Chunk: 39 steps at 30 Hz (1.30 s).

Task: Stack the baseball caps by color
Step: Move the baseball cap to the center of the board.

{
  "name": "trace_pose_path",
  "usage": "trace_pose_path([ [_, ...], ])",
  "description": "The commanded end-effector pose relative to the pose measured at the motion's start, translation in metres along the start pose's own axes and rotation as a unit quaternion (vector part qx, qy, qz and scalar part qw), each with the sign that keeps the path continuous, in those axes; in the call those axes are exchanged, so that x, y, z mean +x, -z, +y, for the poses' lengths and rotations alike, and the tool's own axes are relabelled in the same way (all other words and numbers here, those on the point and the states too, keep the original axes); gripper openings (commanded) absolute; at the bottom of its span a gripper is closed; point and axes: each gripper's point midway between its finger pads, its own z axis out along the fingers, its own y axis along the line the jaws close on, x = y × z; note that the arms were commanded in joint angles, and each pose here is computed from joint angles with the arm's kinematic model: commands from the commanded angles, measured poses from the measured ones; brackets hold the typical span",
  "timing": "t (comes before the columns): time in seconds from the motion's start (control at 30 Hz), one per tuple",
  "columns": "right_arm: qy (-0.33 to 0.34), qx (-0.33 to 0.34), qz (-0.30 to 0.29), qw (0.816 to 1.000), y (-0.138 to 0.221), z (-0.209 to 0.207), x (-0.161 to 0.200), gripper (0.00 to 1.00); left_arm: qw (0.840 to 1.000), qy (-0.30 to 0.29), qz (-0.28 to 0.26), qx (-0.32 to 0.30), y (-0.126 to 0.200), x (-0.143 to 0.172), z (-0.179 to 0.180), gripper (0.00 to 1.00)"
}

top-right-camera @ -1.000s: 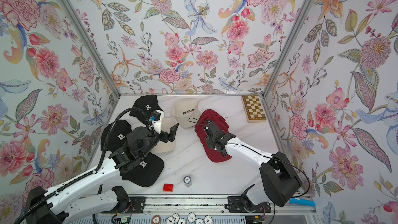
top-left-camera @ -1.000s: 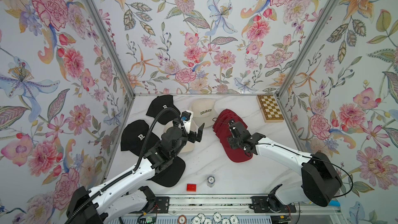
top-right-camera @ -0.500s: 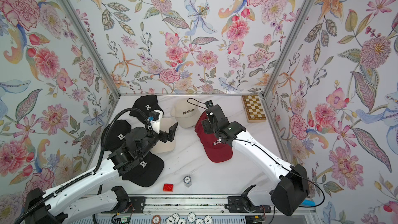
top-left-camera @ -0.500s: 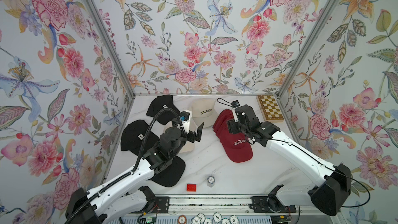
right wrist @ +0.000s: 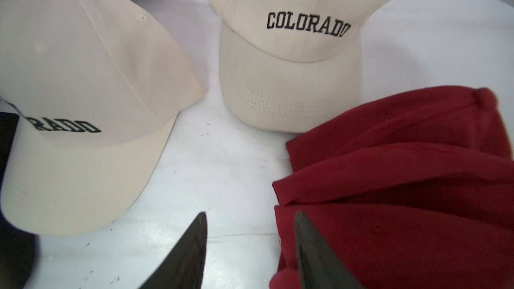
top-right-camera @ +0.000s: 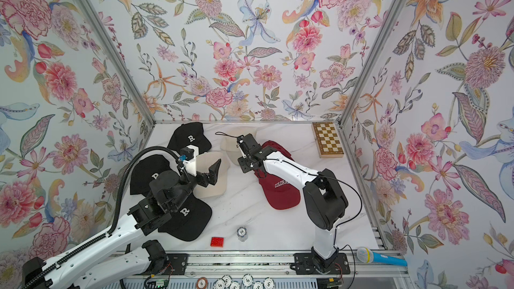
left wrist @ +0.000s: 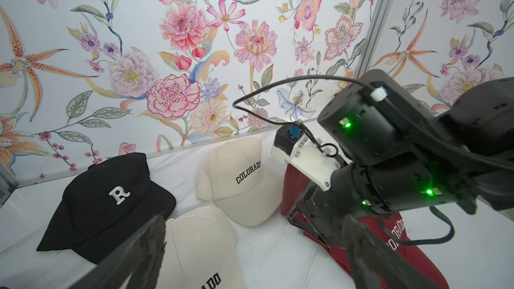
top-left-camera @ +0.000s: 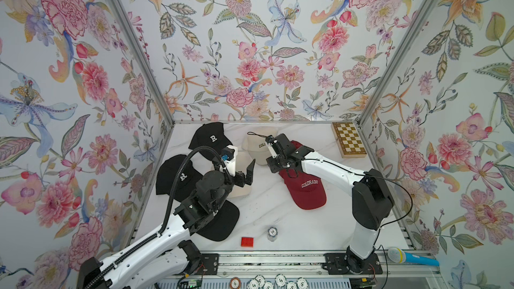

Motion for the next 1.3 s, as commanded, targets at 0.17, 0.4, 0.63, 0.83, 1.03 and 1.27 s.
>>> trace_pose_path([
  [0.17, -0.018, -0.016, 0.032, 0.999, -0.038, 0.004, 0.004, 0.5, 0.999, -0.001, 0.001, -0.032, 0.007, 0.003, 0.018, 1.0],
  [0.4, -0.033, -0.004, 0.06, 0.998, -0.056, -0.016, 0.022, 0.5, 0.999, -0.005, 0.002, -0.039, 0.01, 0.002, 0.025, 1.0],
  [0.63, -0.047, 0.011, 0.075, 0.996, -0.061, -0.043, 0.034, 0.49, 0.999, -0.008, 0.001, -0.037, 0.004, -0.001, 0.026, 1.0],
  [0.83, -0.057, 0.02, 0.084, 0.995, -0.062, -0.057, 0.045, 0.49, 0.999, -0.01, 0.002, -0.03, -0.003, -0.002, 0.024, 1.0],
  [1.03, -0.063, 0.028, 0.087, 0.994, -0.058, -0.069, 0.052, 0.49, 1.0, -0.01, 0.001, -0.024, -0.01, -0.005, 0.022, 1.0],
  [1.27, -0.072, 0.035, 0.091, 0.993, -0.051, -0.084, 0.067, 0.5, 1.0, -0.008, -0.002, -0.016, -0.017, -0.006, 0.018, 1.0],
])
